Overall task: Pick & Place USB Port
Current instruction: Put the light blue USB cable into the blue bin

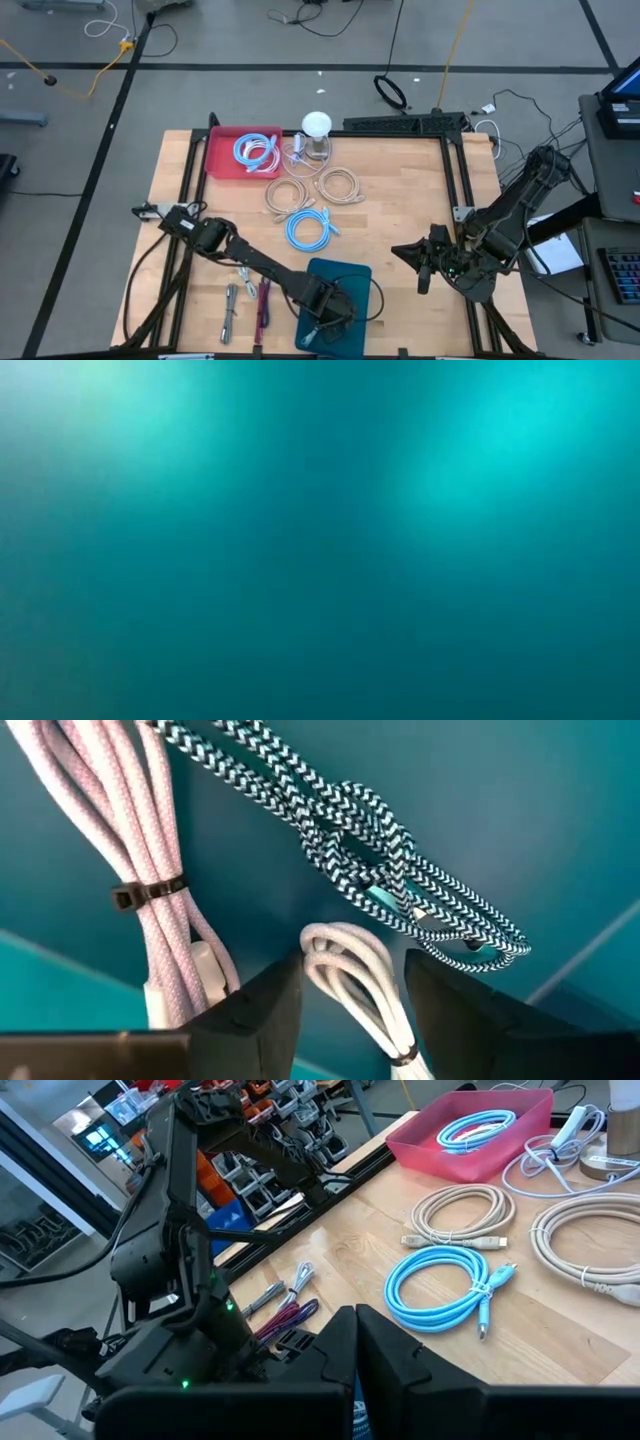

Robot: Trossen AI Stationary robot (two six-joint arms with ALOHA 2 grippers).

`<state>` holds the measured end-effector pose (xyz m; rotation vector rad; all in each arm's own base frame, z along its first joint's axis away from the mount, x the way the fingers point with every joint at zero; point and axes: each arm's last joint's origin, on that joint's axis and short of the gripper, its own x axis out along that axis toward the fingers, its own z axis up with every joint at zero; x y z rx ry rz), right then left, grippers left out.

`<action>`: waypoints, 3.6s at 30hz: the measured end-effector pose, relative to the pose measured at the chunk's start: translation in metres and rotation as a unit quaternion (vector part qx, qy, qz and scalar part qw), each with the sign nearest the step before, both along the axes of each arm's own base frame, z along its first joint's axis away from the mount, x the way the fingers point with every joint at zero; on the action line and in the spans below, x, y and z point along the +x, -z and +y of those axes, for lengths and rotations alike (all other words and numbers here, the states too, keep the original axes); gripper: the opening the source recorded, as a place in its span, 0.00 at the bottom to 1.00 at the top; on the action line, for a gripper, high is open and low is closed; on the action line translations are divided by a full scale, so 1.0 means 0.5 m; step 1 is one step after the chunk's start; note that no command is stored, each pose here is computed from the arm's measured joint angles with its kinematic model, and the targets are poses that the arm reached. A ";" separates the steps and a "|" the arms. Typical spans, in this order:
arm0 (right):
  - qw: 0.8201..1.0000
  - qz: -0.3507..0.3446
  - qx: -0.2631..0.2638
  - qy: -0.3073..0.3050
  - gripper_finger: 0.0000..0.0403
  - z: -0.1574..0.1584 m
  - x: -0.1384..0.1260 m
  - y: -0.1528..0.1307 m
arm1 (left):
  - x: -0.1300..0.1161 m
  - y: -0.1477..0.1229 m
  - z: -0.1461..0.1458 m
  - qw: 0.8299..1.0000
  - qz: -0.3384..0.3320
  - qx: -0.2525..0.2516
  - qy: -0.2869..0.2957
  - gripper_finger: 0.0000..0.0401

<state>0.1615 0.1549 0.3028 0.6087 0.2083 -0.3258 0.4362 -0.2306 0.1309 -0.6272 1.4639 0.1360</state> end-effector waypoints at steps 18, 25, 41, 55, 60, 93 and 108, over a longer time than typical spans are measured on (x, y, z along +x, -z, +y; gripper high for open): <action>1.000 -0.002 -0.001 0.000 0.00 0.000 0.000 -0.001 | 0.037 -0.077 0.024 1.000 -0.026 -0.015 0.003 0.03; 1.000 -0.002 -0.002 0.000 0.00 0.000 0.000 -0.001 | 0.039 -0.147 0.030 0.999 -0.046 -0.023 -0.004 0.03; 1.000 -0.004 -0.001 -0.001 0.00 0.001 0.001 -0.002 | -0.120 -0.480 0.180 0.953 -0.156 0.121 -0.232 0.03; 1.000 -0.012 -0.021 0.019 0.00 -0.002 0.001 -0.003 | -0.102 -0.423 0.189 0.952 -0.062 0.109 -0.278 0.03; 1.000 -0.011 -0.023 0.019 0.00 -0.002 0.000 -0.003 | -0.031 -0.344 0.159 0.963 -0.070 0.076 -0.248 0.03; 1.000 -0.009 -0.023 0.017 0.00 -0.002 0.000 -0.002 | 0.059 -0.175 0.147 0.978 -0.013 0.033 -0.205 0.03; 1.000 -0.009 -0.024 0.017 0.00 -0.002 0.000 -0.002 | 0.076 -0.119 0.154 0.985 0.012 0.028 -0.172 0.07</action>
